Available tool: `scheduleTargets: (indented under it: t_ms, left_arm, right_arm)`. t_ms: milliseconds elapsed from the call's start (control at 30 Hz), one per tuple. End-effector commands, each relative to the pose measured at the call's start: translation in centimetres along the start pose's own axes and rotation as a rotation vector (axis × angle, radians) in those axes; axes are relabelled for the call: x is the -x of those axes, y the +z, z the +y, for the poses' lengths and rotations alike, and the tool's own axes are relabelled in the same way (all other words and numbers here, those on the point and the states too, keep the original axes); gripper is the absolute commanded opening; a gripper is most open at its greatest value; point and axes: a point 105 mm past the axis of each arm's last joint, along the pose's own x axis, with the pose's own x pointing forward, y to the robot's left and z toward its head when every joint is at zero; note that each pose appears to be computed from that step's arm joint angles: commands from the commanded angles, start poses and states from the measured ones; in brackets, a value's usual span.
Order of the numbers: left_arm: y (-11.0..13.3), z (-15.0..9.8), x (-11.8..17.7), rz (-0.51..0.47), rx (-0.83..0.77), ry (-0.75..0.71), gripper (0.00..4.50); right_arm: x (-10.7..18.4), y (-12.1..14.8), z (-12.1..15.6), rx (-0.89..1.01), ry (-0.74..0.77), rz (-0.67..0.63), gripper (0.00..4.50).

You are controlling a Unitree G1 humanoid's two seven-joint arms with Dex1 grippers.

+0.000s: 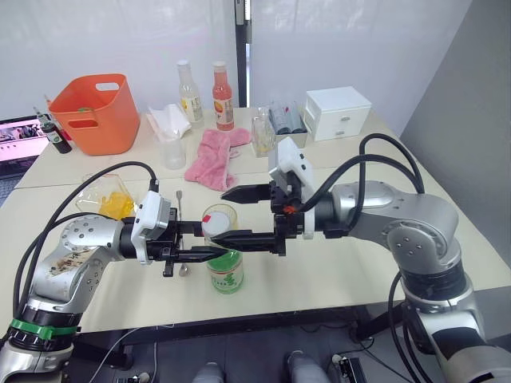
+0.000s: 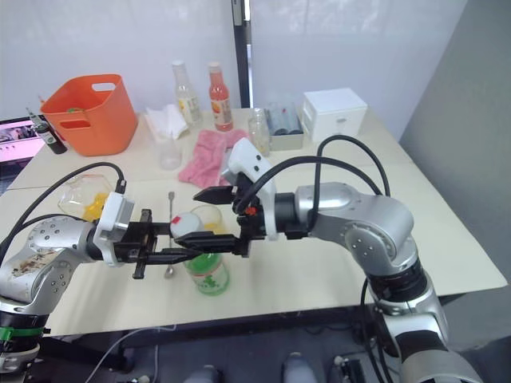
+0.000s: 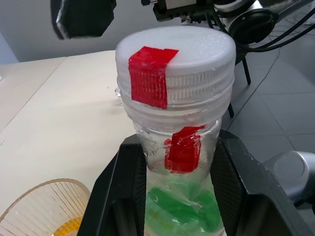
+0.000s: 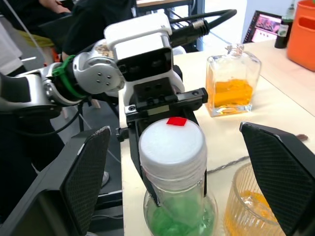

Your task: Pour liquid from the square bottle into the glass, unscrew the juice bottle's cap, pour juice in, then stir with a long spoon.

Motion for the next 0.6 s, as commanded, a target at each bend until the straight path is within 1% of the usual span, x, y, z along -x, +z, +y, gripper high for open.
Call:
scheduleTargets:
  t_ms: [33,600]
  left_arm:
    - [-1.17,-0.1,-0.19,0.048,0.029,-0.009,1.4]
    - [-1.1,-0.04,-0.07,0.053,0.024,-0.016,1.4]
  right_arm:
    - [-0.14,0.38,0.09,0.048,-0.038,0.002,4.45]
    - [-0.67,-0.14,0.03,0.068,-0.062,0.019,4.45]
